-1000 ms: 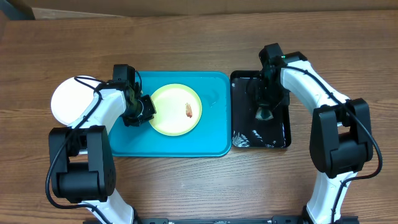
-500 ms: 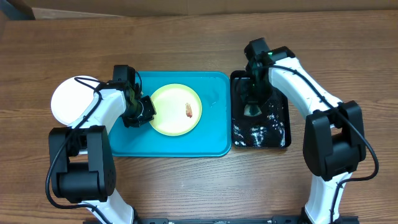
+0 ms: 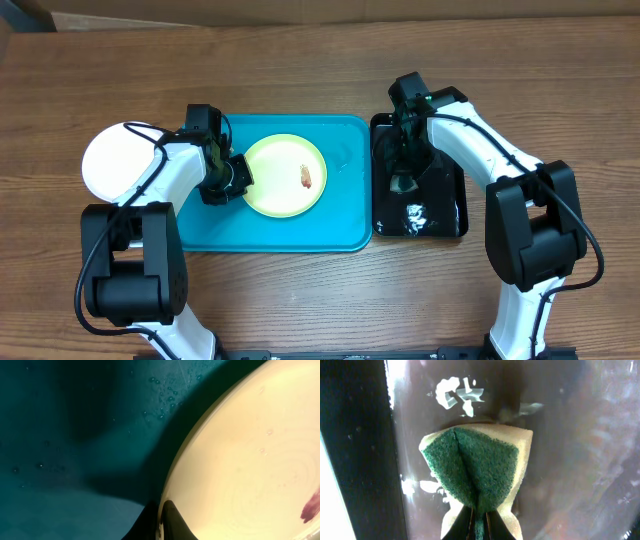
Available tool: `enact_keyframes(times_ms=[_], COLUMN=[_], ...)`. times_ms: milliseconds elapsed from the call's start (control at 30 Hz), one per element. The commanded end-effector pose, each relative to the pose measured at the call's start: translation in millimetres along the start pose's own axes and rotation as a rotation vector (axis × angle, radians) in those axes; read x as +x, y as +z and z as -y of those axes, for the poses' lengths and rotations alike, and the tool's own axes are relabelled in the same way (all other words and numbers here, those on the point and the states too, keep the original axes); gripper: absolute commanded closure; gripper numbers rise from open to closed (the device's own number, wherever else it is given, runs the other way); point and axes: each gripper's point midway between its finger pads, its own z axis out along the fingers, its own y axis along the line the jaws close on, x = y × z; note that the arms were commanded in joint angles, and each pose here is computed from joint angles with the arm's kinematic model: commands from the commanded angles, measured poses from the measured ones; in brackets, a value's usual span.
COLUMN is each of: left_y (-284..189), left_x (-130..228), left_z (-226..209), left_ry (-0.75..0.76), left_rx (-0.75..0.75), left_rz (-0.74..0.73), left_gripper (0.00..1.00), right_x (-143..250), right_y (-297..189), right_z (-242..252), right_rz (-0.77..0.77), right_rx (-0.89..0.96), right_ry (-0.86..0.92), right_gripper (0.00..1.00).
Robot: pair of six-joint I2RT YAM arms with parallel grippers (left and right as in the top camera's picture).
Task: Clean dirty plates on tray and stack at the side
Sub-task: 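Rub the green sponge in the black tray with the right gripper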
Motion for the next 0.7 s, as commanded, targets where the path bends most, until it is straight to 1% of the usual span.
enact_keyframes(times_ms=[0,133,233,267,300,333,367,400,433,500,533,667], left_y=[-4,-4,-4,-4,-4,-4,-5,-5,-5,-5,-5,-4], left_x=[0,3,2,0,-3,-7,-11,-13,-15,-14,-13,-3], left_z=[0,0,1,2,2,2,3,4,5,7,8,5], left_ry=[0.024,0.022,0.022,0.025,0.027,0.028,0.031,0.033,0.034,0.034,0.035,0.029], left_rx=[-0.001,-0.002,0.004,0.008,0.008,0.007,0.012,0.016,0.019,0.027,0.030,0.021], left_rz=[0.014,0.002,0.005,0.015,0.028,0.044,0.059,0.068,0.075,0.072,0.067,0.024], left_gripper=[0.96,0.96,0.96,0.94,0.81,0.73,0.72,0.72,0.76,0.94,0.96,0.96], right_x=[-19,-19,-14,-12,-10,-10,-10,-10,-11,-12,-11,-5], right_y=[-37,-62,-68,-68,-67,-67,-67,-67,-67,-67,-66,-60], right_z=[-7,-3,2,2,3,3,3,3,3,2,2,3], right_rz=[0.090,0.117,0.113,0.104,0.097,0.094,0.094,0.097,0.100,0.103,0.100,0.078], right_rx=[-0.011,0.017,0.036,0.038,0.040,0.041,0.041,0.040,0.039,0.038,0.037,0.038], right_ry=[-0.006,-0.005,-0.003,-0.003,-0.003,-0.003,-0.003,-0.003,-0.003,-0.003,-0.002,0.023], right_gripper=[0.96,0.96,0.96,0.96,0.96,0.96,0.96,0.96,0.96,0.96,0.96,0.96])
